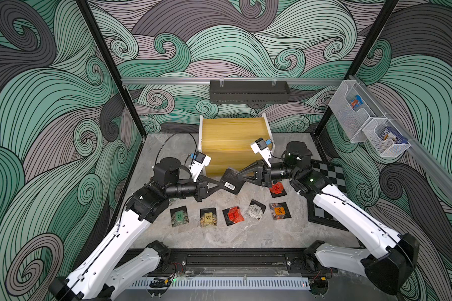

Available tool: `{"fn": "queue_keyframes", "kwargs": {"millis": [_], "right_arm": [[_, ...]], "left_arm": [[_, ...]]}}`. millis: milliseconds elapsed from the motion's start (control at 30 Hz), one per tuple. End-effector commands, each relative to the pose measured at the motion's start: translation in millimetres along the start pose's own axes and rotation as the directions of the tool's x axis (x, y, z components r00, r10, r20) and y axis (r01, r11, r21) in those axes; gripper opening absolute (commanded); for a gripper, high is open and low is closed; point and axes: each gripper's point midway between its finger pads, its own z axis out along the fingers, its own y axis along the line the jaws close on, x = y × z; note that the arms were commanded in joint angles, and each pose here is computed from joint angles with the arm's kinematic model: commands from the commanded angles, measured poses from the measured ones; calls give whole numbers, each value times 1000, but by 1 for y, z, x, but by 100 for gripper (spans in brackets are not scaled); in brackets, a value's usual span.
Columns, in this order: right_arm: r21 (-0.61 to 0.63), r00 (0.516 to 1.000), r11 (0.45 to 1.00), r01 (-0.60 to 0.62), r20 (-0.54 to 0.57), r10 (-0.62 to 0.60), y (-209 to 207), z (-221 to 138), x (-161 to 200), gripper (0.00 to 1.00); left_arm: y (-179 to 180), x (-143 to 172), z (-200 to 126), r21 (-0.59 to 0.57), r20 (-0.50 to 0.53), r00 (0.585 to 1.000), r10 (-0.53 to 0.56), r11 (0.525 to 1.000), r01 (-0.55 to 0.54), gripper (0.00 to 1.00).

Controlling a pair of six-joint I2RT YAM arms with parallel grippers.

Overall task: Remove the tea bags from the shelf
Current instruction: Pick up the tea bag from the shelf, then place the tea bag at the center of the board.

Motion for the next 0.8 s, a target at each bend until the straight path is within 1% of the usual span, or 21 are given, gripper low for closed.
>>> {"fn": "queue_keyframes", "kwargs": {"millis": [0, 33, 100, 167, 233, 333, 467, 633, 733, 767], "right_arm": [[-9, 1000, 1000, 8, 6, -8, 1, -2, -1, 28], [3, 1000, 1000, 5, 10, -5, -2, -3, -1, 33], [38, 1000, 999, -3, 28, 1, -8, -8, -4, 48], [65, 999, 998, -3, 49, 0, -14, -15, -7, 57], [96, 997, 995, -5, 75, -2, -20, -25, -11, 58], [152, 993, 988, -3, 114, -15, -28, -40, -17, 62], [208, 990, 978, 2, 136, -31, -37, -52, -18, 62], [280, 987, 960, -8, 158, -38, -50, -61, -15, 63], [294, 987, 955, -23, 161, -26, -56, -62, -10, 63], [296, 987, 955, -28, 160, -21, -57, -62, -8, 63]], "left_arm": [[-10, -11, -8, -8, 30, 999, 42, 999, -42, 0], [-8, -10, -9, -20, 26, 999, 44, 999, -43, 0], [-5, -8, -13, -58, 26, 998, 54, 997, -53, 0], [-1, -6, -19, -101, 23, 998, 58, 993, -56, 0], [7, -2, -26, -169, 18, 998, 52, 984, -49, 0], [24, 8, -37, -286, -7, 1000, 20, 958, -21, 0], [45, 20, -54, -428, -14, 1000, -27, 904, 19, 0], [64, 35, -85, -588, 20, 997, -78, 805, 75, 0], [75, 41, -107, -681, 48, 995, -90, 726, 98, 0], [80, 43, -115, -714, 58, 994, -95, 692, 108, 0]]}}
